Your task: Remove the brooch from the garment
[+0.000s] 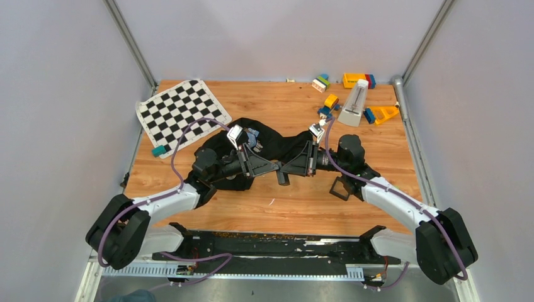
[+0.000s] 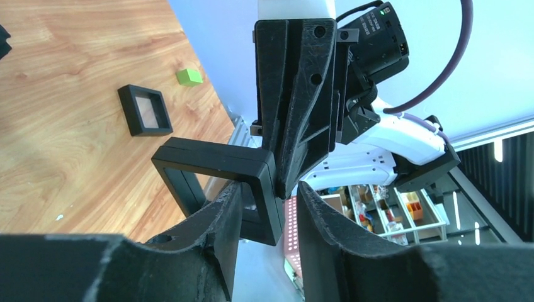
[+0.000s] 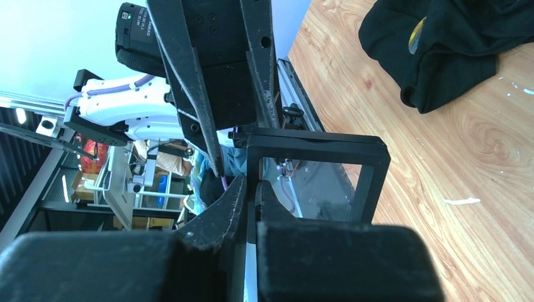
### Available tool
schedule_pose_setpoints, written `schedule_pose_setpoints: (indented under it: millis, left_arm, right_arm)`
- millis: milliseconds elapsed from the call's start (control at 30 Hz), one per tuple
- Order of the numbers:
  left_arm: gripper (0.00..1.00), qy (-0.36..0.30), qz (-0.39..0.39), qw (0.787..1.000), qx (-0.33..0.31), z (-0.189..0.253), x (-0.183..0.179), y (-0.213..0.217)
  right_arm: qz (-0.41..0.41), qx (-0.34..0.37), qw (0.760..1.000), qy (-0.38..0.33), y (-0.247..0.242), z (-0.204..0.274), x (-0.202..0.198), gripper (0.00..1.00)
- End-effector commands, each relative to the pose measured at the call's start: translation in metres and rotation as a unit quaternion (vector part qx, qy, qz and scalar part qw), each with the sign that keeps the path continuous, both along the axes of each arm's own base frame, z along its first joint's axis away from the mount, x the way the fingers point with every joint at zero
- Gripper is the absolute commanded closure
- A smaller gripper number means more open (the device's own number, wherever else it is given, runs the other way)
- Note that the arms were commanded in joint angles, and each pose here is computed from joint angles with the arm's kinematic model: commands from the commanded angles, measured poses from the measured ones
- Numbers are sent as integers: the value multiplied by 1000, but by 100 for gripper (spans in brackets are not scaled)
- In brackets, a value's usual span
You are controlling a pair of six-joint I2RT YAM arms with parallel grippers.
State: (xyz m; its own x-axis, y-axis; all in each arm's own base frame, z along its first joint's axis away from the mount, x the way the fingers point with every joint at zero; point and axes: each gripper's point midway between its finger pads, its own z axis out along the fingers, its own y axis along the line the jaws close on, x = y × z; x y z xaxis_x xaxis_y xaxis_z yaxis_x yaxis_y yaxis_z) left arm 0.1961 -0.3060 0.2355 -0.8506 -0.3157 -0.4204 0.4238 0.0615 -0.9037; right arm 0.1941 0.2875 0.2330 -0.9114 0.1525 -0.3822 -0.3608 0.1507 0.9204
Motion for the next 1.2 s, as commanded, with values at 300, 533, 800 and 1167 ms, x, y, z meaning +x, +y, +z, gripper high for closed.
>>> schedule_pose_setpoints:
  millis: [300,533,800,1167]
  left_arm:
    - [25,25,-35,994,-99,31,-13,2]
    - [29,54,-45,988,-139,46,-20,3]
    - [33,122,-64,972,-188,62,-33,-9]
    - [60,137,-72,970,-189,68,-35,-17]
  right_arm:
    - [39,-14,955,-293,-16,37,-21,100]
    - [60,-6,905,-420,-16,50,-37,100]
    - [59,12,822,-566,-13,56,-59,100]
    - [74,-3,794,-603,-12,46,-60,100]
